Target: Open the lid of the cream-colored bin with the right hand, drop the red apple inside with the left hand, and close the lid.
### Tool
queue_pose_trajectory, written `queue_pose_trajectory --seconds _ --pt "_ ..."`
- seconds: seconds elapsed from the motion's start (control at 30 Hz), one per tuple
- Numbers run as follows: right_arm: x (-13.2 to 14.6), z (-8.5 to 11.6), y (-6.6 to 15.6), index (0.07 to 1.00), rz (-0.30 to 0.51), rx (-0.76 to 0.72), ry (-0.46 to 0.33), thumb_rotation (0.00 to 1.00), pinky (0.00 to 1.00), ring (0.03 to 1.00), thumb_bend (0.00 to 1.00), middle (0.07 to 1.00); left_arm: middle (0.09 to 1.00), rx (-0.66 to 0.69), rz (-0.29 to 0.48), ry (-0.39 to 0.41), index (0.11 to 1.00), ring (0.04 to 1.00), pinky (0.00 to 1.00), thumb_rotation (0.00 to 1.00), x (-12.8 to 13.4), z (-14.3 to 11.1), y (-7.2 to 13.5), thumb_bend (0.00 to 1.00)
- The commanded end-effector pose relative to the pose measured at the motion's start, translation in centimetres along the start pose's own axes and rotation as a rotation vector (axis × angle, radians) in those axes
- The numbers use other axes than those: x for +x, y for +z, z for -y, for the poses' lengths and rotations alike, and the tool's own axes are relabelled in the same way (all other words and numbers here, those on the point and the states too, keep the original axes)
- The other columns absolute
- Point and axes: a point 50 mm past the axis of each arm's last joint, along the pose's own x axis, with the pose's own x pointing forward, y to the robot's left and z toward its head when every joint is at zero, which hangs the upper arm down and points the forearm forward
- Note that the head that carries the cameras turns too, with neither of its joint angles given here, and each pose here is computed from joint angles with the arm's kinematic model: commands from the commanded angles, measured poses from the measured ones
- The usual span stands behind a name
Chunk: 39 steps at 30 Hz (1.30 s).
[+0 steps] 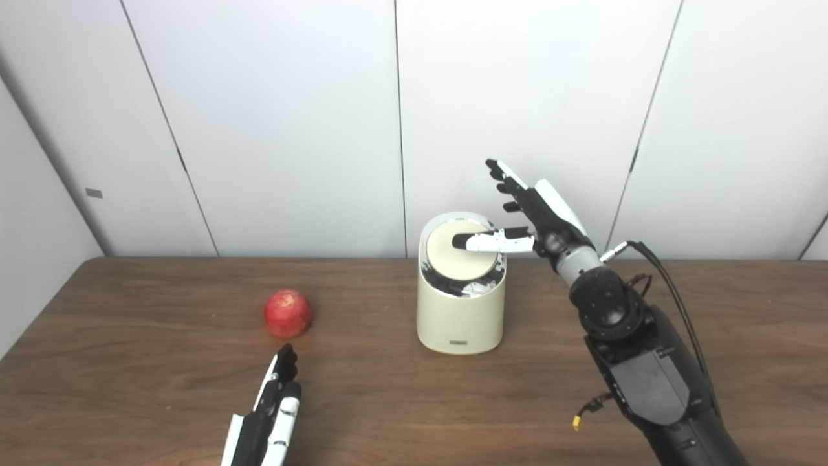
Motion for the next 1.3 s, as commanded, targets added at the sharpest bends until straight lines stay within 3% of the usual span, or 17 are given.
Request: queue_pose_trajectory --seconds 0.0,0.17,0.77,0.93,1.27 --pt "1.1 1.7 2.4 0.957 0.09 -0.043 -0.044 0.32 0.81 0.91 0.9 0.945 0.988 -0.024 -0.029 -0.003 1.0 1.0 1.0 0.79 -0.5 0.8 -1.0 0.38" --pt "1.3 1.4 2.1 0.959 0.081 -0.064 -0.037 0.25 0.82 0.915 0.91 0.946 0.986 -0.024 -0.033 -0.001 1.0 1.0 1.0 0.77 -0.6 0.9 -0.8 0.38" --pt "1.0 0.7 0.9 0.949 0.073 -0.138 0.0 0.21 0.84 0.925 0.94 0.934 0.98 -0.042 -0.029 0.003 1.0 1.0 1.0 0.74 -0.4 1.1 -0.7 0.37" --pt "1.0 0.4 0.5 0.942 0.081 -0.206 0.019 0.2 0.82 0.907 0.95 0.923 0.975 -0.039 -0.025 0.004 1.0 1.0 1.0 0.73 -0.4 1.2 -0.5 0.37" --pt "0.5 -0.1 -0.3 0.952 0.152 -0.433 0.046 0.21 0.94 0.966 0.94 0.954 0.983 -0.029 -0.028 -0.002 1.0 1.0 1.0 0.76 -0.4 1.4 -0.4 0.35"
